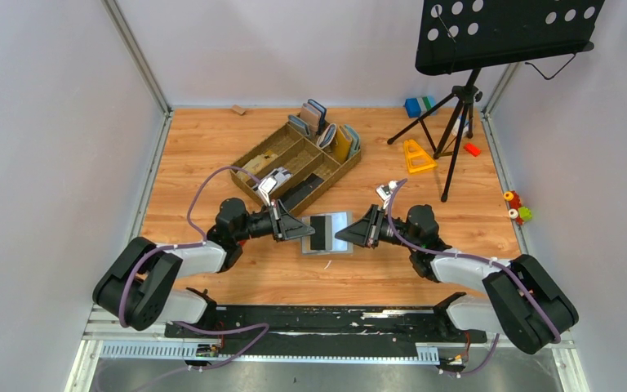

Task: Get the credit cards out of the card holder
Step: Remove the credit card from the card holder, then place the credit card in the storage box.

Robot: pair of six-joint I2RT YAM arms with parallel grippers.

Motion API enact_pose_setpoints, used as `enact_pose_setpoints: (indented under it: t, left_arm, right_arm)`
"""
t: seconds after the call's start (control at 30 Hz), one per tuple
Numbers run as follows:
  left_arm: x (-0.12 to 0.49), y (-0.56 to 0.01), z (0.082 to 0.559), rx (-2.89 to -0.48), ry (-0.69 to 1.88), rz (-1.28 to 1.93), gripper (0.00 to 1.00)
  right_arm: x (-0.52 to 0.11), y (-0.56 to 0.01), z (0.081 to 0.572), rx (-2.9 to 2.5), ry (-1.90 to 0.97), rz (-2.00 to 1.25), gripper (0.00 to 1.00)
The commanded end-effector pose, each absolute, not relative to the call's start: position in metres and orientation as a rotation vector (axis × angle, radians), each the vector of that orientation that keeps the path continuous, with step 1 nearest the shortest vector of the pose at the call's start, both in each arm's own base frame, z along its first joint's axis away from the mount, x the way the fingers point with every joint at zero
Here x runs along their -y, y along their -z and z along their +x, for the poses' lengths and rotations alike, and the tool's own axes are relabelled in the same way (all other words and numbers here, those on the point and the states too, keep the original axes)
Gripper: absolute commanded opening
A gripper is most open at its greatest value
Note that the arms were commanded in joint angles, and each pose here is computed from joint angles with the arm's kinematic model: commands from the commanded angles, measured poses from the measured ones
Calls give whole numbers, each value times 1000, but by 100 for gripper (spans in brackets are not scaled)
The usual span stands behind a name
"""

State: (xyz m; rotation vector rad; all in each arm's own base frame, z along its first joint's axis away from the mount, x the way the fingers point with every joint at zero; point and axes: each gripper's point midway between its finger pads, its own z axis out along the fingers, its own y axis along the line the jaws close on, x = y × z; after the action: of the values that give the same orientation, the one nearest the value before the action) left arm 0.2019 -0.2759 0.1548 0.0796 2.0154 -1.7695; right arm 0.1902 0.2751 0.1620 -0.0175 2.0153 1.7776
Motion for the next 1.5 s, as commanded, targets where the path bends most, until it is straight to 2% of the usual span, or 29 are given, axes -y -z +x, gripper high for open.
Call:
enact_pose_setpoints:
  t: [0.0,0.27,0.63,1.2,1.47]
  left_arm:
    - [273,-155,201,-2000,1737,118,0]
    - [266,-155,204,-2003,1697,115,0]
    - [244,-127,217,-2186,1347,148,0]
    - [227,-120,236,-2259,1089,206,0]
    - [191,-133,267,-2302,711,223,0]
  right_arm:
    - [-274,-177,192,-1931,-1781,-60,0]
    - [-269,-171,194,-1952,-1748,-38,0]
    - [-254,-143,203,-2060,-1530,-37,0]
    - [-242,-119,211,-2143,-1361,-89,0]
    - [-239,-114,214,-2173,-1286,-142,0]
